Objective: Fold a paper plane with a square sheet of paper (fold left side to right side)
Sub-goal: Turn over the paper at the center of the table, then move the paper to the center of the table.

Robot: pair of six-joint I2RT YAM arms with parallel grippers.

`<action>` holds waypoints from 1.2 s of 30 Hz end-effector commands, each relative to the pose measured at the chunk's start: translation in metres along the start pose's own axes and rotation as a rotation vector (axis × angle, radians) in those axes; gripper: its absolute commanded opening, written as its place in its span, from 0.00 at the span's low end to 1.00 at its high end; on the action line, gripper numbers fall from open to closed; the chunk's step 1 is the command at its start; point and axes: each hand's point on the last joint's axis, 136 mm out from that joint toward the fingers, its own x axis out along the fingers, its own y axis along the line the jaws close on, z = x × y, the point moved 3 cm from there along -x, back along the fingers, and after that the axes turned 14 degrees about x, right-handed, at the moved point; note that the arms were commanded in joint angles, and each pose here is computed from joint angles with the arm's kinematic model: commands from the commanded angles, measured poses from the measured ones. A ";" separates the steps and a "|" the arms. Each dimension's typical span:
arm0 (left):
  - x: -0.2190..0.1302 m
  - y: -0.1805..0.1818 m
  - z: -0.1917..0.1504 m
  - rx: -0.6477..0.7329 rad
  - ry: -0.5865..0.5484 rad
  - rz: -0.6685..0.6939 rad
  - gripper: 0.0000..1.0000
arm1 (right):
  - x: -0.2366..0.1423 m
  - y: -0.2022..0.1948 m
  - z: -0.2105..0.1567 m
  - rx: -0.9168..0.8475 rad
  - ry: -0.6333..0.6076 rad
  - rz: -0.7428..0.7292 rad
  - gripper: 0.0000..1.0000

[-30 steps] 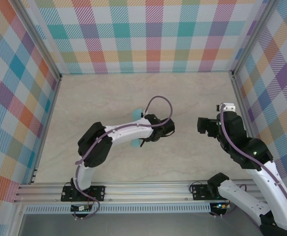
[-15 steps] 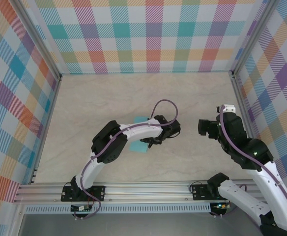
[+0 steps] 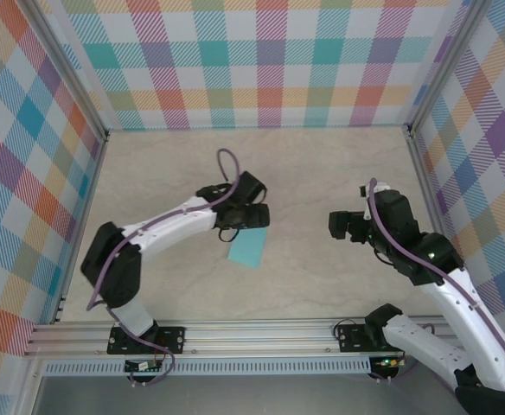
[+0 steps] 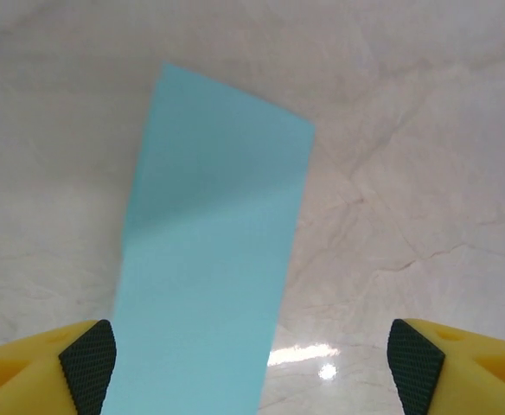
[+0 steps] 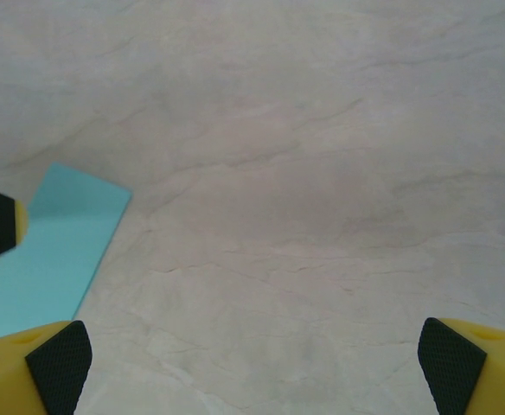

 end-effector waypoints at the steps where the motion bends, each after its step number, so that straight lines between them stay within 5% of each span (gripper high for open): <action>1: 0.010 0.012 0.004 -0.030 -0.039 -0.200 0.85 | 0.016 0.036 -0.007 0.017 0.076 0.196 1.00; 7: 0.035 0.024 0.014 -0.125 -0.040 -0.466 0.80 | 0.037 0.058 -0.025 0.005 0.153 0.294 1.00; 15: 0.082 0.028 0.020 -0.177 0.026 -0.526 0.65 | 0.043 0.073 -0.048 -0.013 0.200 0.359 1.00; 29: 0.081 0.036 0.009 -0.193 0.012 -0.495 0.04 | 0.057 0.091 -0.082 -0.153 0.247 0.355 1.00; 36: 0.071 0.047 -0.001 -0.237 -0.007 -0.433 0.00 | 0.069 0.108 -0.098 -0.219 0.285 0.377 1.00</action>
